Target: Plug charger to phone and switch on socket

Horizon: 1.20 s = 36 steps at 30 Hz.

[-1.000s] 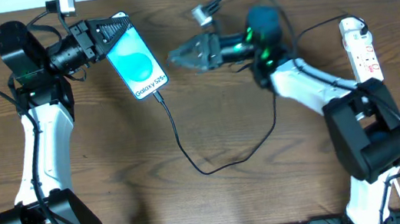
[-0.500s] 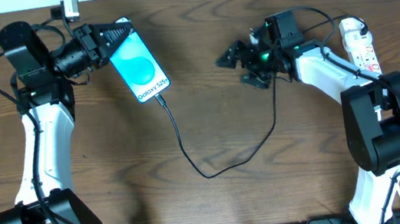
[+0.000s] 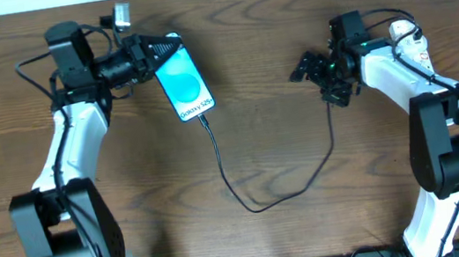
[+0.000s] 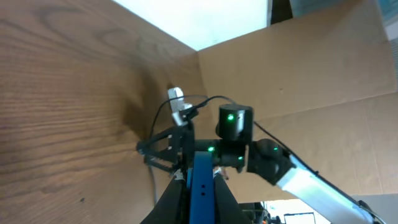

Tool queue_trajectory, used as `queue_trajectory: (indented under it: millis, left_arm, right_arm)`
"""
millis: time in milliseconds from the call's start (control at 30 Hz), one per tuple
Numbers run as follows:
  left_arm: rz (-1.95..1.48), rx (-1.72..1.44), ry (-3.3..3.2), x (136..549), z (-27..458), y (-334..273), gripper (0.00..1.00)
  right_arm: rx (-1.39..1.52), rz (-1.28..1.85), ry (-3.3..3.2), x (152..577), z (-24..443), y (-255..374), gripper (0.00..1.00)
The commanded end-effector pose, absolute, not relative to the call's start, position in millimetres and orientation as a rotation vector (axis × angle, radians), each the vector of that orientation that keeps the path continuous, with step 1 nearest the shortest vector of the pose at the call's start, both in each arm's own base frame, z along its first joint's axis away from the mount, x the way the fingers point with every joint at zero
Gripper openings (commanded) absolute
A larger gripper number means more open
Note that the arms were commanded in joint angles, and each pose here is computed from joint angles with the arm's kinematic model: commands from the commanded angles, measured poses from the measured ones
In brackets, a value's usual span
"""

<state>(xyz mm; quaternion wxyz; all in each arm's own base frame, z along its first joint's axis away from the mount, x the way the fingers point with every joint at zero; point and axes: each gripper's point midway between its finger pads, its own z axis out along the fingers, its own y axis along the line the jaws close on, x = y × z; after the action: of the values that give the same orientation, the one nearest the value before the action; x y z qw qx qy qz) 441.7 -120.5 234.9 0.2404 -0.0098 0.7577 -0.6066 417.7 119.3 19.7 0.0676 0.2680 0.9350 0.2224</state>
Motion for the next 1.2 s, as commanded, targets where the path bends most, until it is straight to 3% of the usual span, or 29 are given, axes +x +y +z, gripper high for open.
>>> queue_trajectory:
  millis: [0, 233, 433, 633, 900, 1167]
  left_arm:
    - [-1.685, -0.002, 2.099, 444, 219, -133, 0.07]
    - [-1.720, -0.006, 2.182, 446, 177, -159, 0.08]
    - [-1.757, -0.056, 2.324, 441, 113, -194, 0.07]
    - [-1.705, -0.119, 2.433, 437, 67, -212, 0.07]
    - [-1.556, -0.165, 2.494, 442, 43, -217, 0.08]
    - [-1.294, -0.239, 2.627, 437, 9, -209, 0.09]
  right_arm:
    - [0.840, 0.481, 2.835, 412, 4, 86, 0.98]
    - [0.855, 0.490, 2.838, 411, 4, 83, 0.99]
    - [0.839, 0.539, 2.833, 414, 6, 89, 0.99]
    - [0.590, 0.737, 2.813, 424, 19, 119, 0.99]
    - [0.193, 0.977, 2.721, 430, 42, 169, 0.99]
    - [0.073, 1.016, 2.673, 431, 50, 196, 0.99]
